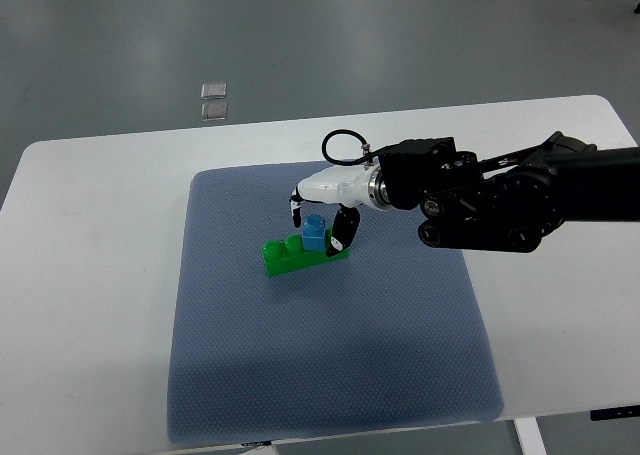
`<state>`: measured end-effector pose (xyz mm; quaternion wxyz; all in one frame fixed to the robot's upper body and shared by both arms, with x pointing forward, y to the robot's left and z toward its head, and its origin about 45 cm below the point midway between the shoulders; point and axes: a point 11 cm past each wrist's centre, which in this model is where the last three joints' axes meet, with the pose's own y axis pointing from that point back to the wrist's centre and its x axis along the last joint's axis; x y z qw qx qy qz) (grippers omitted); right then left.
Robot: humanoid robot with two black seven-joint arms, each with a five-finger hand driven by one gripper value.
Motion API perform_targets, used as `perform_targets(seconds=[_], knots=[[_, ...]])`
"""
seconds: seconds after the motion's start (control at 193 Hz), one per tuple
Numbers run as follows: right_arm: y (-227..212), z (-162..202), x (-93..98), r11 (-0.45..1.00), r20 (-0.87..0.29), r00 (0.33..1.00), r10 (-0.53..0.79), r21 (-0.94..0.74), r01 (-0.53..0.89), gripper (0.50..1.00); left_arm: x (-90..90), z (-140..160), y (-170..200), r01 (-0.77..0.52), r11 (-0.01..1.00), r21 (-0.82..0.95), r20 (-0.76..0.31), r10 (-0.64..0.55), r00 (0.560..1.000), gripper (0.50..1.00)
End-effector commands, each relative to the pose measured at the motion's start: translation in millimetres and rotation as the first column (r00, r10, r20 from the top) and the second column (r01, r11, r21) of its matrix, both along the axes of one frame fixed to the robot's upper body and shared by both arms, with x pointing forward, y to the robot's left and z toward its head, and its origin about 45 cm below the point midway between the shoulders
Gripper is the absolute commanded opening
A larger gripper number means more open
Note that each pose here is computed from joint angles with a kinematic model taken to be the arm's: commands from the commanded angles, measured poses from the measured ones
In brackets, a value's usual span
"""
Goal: Stack blue block on green block with right hand
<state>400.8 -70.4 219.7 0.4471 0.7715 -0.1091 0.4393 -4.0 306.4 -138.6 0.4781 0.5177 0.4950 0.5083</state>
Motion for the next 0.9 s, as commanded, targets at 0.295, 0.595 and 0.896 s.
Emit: perform_targets(seconds=[0.295,0.595,0.896], knots=[[5.9,34.6,11.7,0.997,-0.034,0.999,-0.039,0.066,0.041,0.921,-0.1,0.0,-0.1,0.001,1.000,0.000,0.000,-0.001,1.000,1.000],[-20.1,111.0,34.6,0.933,-0.183,0.971,-0.156,0.295,0.206,0.921,-0.1,0.0,0.4,0.001,1.000,0.001,0.000,-0.001,1.000,1.000],[-80.2,128.7,60.3,0.589,-0.447,0.853,-0.270,0.623,0.514,0.921,0.5,0.1,3.7,0.001,1.000,0.012,0.000,-0.001,1.000,1.000]])
